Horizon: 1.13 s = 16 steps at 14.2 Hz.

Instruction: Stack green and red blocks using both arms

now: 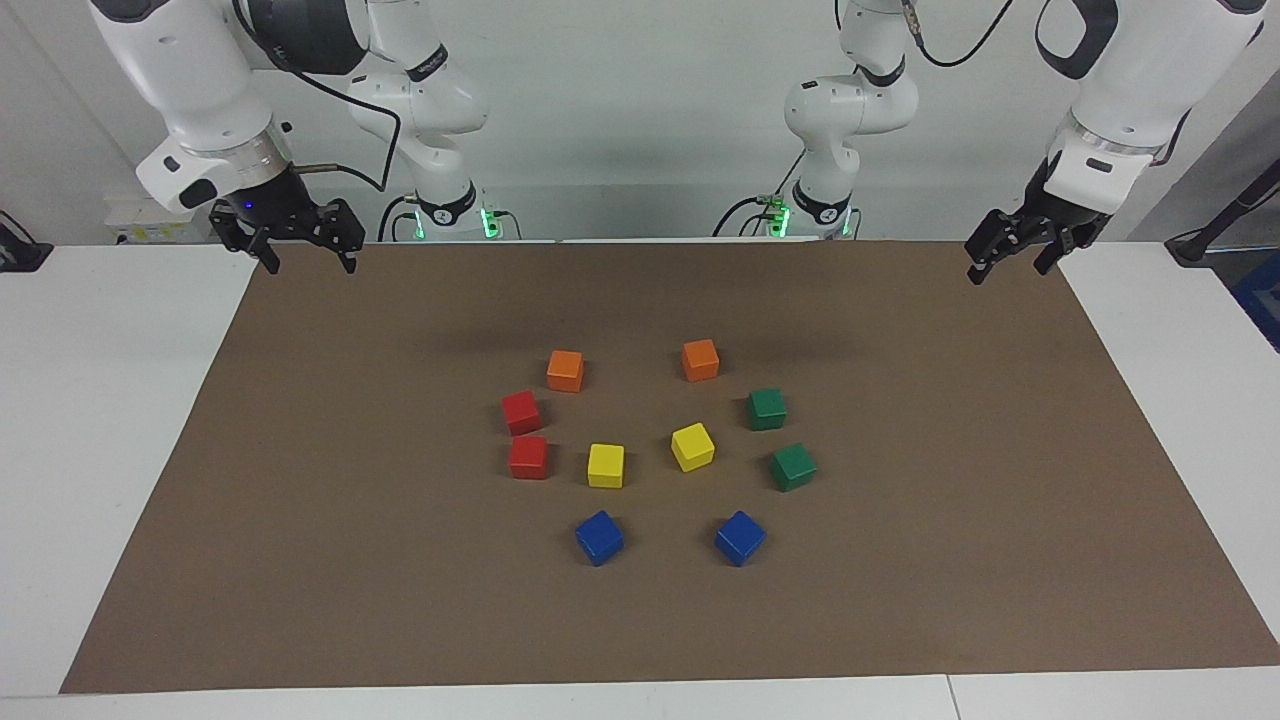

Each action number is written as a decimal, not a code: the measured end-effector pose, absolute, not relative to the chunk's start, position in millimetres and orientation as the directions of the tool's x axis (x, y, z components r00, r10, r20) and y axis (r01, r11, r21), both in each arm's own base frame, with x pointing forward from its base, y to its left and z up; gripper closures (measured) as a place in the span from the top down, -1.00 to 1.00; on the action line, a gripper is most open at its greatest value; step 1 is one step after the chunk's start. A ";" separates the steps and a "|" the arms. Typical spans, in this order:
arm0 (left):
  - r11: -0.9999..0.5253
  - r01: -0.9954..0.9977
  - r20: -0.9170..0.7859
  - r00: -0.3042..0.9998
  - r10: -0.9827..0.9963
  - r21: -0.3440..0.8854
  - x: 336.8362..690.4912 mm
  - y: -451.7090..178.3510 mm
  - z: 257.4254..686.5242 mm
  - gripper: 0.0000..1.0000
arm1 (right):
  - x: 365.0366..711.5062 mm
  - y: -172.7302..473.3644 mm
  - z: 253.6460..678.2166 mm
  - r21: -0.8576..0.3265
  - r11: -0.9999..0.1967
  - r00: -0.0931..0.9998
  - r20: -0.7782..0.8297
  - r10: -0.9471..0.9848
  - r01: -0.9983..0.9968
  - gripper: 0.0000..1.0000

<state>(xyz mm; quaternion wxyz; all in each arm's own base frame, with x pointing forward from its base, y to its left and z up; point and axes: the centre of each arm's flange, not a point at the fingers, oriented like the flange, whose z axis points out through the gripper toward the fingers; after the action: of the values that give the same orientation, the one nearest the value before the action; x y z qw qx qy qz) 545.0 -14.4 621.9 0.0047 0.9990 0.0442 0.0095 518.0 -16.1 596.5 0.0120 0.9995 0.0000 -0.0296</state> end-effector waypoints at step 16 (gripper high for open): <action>-0.997 -0.078 0.027 0.997 -0.078 0.025 535.5 -123.1 532.3 1.00 | 551.3 116.8 504.0 -0.046 -0.999 0.997 0.079 -0.007 -0.003 1.00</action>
<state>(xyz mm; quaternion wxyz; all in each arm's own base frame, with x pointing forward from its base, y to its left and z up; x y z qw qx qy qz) 535.5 -123.1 532.3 0.0128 0.9991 -0.0391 0.0130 551.3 116.8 504.0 -0.0229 0.9989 -0.0024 0.0397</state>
